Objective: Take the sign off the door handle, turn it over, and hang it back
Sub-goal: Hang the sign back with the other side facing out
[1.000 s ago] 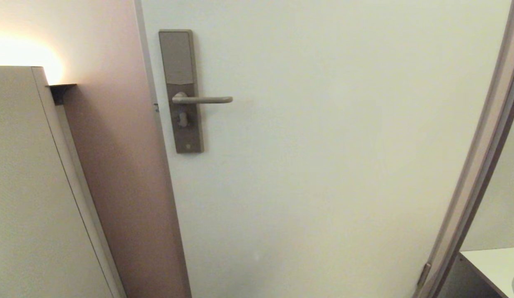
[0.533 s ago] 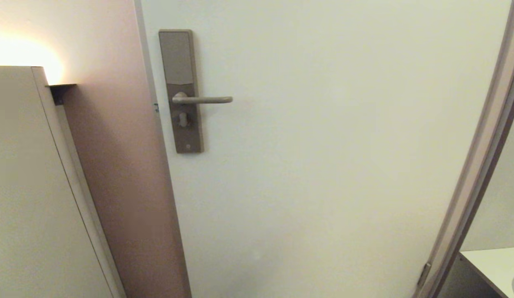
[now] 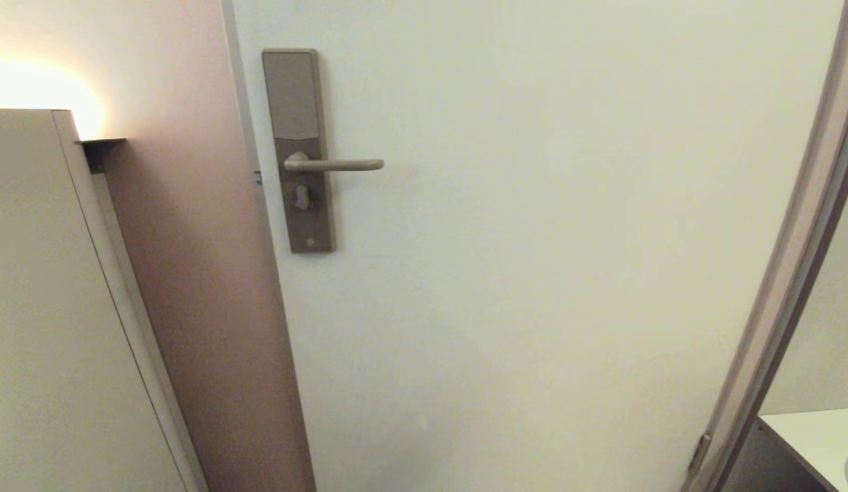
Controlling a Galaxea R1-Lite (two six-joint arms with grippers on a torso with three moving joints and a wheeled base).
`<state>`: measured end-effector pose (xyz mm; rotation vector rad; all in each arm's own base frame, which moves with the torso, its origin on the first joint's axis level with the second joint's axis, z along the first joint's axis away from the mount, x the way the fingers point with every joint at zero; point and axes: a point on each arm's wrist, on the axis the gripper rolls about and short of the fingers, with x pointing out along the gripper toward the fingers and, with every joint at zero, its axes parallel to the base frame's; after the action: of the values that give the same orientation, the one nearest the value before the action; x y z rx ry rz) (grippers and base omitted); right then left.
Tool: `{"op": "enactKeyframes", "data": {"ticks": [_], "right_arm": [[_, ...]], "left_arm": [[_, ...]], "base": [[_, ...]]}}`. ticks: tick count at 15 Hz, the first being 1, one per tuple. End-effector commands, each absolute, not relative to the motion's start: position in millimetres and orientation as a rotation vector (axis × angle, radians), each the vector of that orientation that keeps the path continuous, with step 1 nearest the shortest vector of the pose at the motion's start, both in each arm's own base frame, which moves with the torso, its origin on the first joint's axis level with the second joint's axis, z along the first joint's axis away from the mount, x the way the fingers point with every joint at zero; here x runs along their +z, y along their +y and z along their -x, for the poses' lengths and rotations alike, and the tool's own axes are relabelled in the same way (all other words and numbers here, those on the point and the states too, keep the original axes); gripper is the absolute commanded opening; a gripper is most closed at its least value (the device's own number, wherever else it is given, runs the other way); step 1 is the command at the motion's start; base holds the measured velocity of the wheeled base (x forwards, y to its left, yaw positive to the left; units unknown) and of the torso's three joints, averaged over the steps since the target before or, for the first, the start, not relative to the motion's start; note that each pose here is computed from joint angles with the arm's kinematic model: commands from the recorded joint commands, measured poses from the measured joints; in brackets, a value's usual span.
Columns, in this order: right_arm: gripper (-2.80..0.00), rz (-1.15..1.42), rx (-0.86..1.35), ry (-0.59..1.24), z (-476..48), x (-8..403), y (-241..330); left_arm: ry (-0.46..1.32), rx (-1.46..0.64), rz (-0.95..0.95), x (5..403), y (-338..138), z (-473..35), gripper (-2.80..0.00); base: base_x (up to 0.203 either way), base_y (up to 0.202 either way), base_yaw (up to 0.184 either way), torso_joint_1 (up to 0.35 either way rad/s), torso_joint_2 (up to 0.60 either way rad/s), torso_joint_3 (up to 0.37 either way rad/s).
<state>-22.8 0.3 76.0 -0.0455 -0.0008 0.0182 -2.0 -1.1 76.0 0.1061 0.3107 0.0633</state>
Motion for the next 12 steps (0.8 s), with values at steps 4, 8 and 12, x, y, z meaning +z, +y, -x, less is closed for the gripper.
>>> {"op": "enactKeyframes", "data": {"ticks": [4,8,12], "right_arm": [[-2.8,0.046,0.018,-0.001,22.8,75.8,0.3],[-2.8,0.046,0.018,0.0,22.8,75.9,0.3],[-2.8,0.046,0.019,-0.001,22.9,75.9,0.3]], "left_arm": [[0.312,0.063,-0.106,76.0,-1.1,1.9,-2.8],[0.314,0.056,-0.109,75.8,-1.2,1.9,-2.8],[0.314,0.056,-0.109,75.8,-1.2,1.9,-2.8]], "base": [[0.0,0.0,0.0,0.0,0.0,0.0],[0.0,0.0,0.0,0.0,0.0,0.0],[0.0,0.0,0.0,0.0,0.0,0.0]]}}
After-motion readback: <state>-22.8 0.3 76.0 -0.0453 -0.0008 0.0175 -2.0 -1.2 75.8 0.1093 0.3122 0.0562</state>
